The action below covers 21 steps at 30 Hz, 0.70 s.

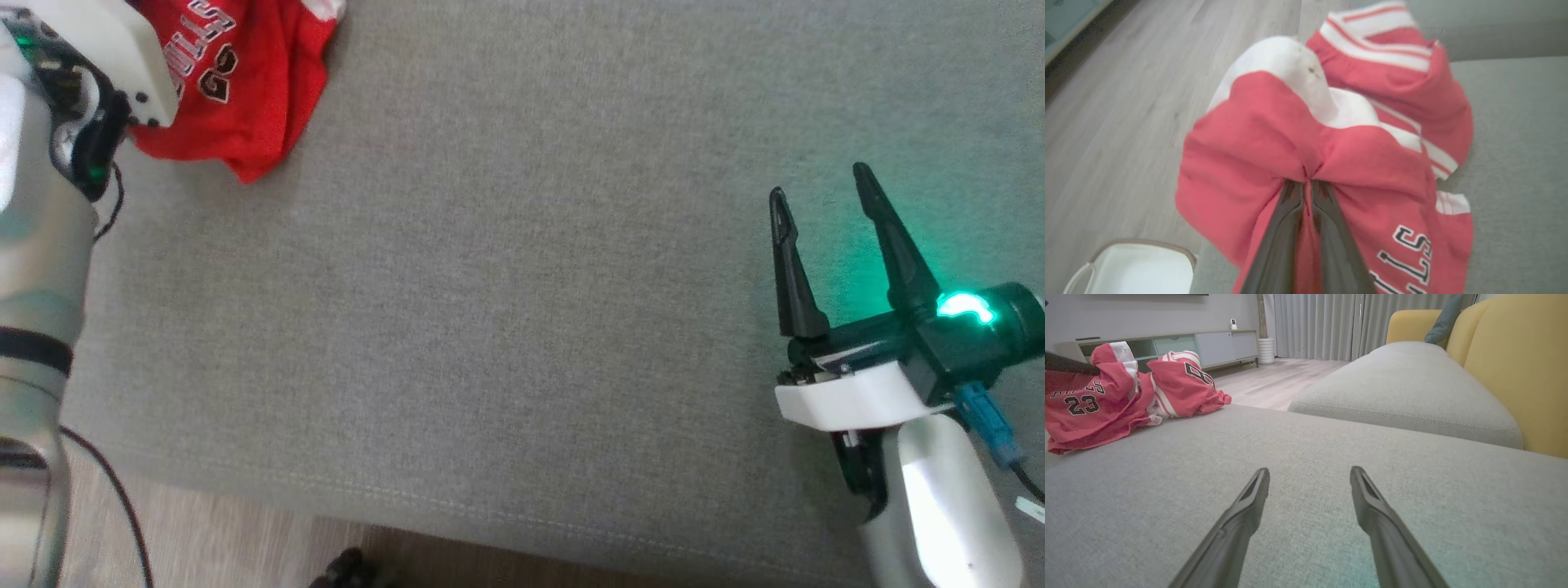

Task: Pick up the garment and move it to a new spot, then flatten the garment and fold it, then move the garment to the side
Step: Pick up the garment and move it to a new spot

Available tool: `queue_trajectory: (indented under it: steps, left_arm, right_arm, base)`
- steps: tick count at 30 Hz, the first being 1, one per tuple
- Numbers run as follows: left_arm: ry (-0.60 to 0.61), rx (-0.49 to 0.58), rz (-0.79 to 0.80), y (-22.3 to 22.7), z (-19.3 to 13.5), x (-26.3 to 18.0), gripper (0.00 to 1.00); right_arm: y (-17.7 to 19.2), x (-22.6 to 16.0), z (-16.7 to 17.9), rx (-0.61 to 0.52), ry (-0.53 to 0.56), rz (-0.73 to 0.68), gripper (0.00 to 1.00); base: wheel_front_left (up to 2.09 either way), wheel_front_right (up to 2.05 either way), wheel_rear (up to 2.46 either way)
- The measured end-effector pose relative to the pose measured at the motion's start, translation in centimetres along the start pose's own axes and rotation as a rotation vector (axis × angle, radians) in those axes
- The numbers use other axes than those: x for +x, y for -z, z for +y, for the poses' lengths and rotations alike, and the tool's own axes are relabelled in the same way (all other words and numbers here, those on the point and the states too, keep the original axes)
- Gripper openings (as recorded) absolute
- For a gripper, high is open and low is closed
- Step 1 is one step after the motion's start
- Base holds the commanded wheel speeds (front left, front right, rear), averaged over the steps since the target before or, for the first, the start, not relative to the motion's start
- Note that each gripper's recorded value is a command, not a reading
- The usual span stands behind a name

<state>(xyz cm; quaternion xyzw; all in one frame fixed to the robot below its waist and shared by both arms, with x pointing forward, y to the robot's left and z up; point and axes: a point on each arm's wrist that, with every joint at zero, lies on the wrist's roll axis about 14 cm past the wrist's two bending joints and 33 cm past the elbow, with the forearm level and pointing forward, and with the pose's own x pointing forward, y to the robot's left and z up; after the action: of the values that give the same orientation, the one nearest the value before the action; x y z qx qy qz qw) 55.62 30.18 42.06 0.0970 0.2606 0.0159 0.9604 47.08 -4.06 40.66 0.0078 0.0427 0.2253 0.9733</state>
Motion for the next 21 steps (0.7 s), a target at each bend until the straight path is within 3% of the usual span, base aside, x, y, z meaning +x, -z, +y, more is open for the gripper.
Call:
queue_trajectory:
  steps: [6, 12, 17, 21]
  left_arm:
    - [0.055, 0.099, -0.171, -6.8, -0.6, -3.3, 0.00]
    - [0.160, 0.192, -0.357, -13.9, -3.9, -7.9, 0.00]
    - [0.274, 0.212, -0.517, -18.9, -8.4, -11.8, 0.00]
    - [0.385, 0.179, -0.601, -20.7, -13.7, -13.6, 0.00]
  right_arm:
    - [-3.2, -1.1, -0.3, 0.009, 0.023, -0.064, 1.00]
    - [-6.7, -3.2, -1.7, 0.015, 0.086, -0.134, 1.00]
    - [-9.6, -5.6, -3.3, 0.018, 0.150, -0.199, 1.00]
    - [-9.9, -8.2, -5.1, 0.018, 0.226, -0.204, 1.00]
  base:
    - [0.00, 0.00, 0.00]
    - [0.00, 0.00, 0.00]
    - [0.00, 0.00, 0.00]
    - [0.00, 0.00, 0.00]
